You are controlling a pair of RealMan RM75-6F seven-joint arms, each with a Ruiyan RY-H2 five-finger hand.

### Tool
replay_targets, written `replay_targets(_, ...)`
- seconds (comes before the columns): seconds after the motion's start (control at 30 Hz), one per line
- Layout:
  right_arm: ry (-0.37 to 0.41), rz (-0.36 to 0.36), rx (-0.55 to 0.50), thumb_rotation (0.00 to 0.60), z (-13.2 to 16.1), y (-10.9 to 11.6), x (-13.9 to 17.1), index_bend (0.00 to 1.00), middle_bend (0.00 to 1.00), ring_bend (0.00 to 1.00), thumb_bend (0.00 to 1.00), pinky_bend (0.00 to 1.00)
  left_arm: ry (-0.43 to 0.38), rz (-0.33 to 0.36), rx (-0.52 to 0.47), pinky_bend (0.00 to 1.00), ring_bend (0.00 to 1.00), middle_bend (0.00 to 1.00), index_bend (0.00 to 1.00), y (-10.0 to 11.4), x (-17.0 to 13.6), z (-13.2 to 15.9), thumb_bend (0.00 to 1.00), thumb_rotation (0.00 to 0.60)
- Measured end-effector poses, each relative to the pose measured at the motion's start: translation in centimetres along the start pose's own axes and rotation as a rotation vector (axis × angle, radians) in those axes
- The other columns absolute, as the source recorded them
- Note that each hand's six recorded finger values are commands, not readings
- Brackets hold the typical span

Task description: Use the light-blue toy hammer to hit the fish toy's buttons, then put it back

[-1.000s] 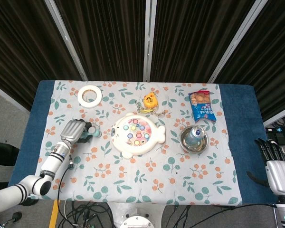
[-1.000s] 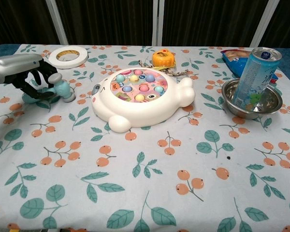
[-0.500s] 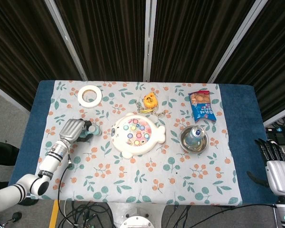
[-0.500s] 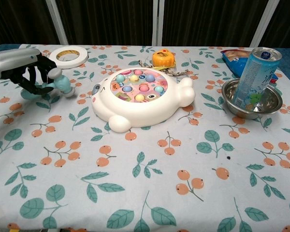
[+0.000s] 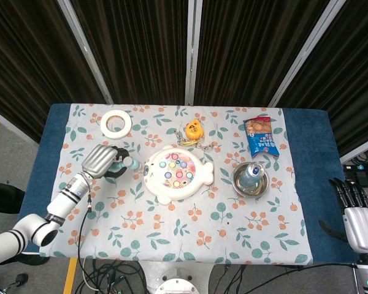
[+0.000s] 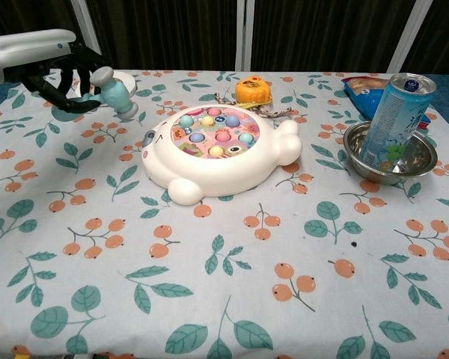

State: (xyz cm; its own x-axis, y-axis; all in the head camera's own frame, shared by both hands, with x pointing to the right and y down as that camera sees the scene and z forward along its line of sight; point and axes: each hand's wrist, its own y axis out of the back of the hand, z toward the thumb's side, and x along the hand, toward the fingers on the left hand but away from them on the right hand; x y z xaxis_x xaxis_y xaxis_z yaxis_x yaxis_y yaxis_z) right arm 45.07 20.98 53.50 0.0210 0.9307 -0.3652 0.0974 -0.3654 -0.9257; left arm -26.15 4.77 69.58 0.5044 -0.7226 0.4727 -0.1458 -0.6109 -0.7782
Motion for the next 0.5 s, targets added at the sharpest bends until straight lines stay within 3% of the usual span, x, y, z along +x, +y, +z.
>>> replay_targets(0.23,0.006,-0.008,0.003,0.600,0.4,0.2,0.5,0.00,0.08,0.00,0.08,0.00,-0.039,-0.059,0.042,0.70,0.53,0.63,0.56,1.2,2.5,2.1,0.56,0.600)
replay_targets(0.5,0.001,-0.014,-0.001,0.600,0.4,0.3,1.1,0.00,0.08,0.00,0.08,0.00,-0.063,-0.116,0.172,0.71,0.53,0.63,0.56,1.9,5.1,4.3,0.56,0.600)
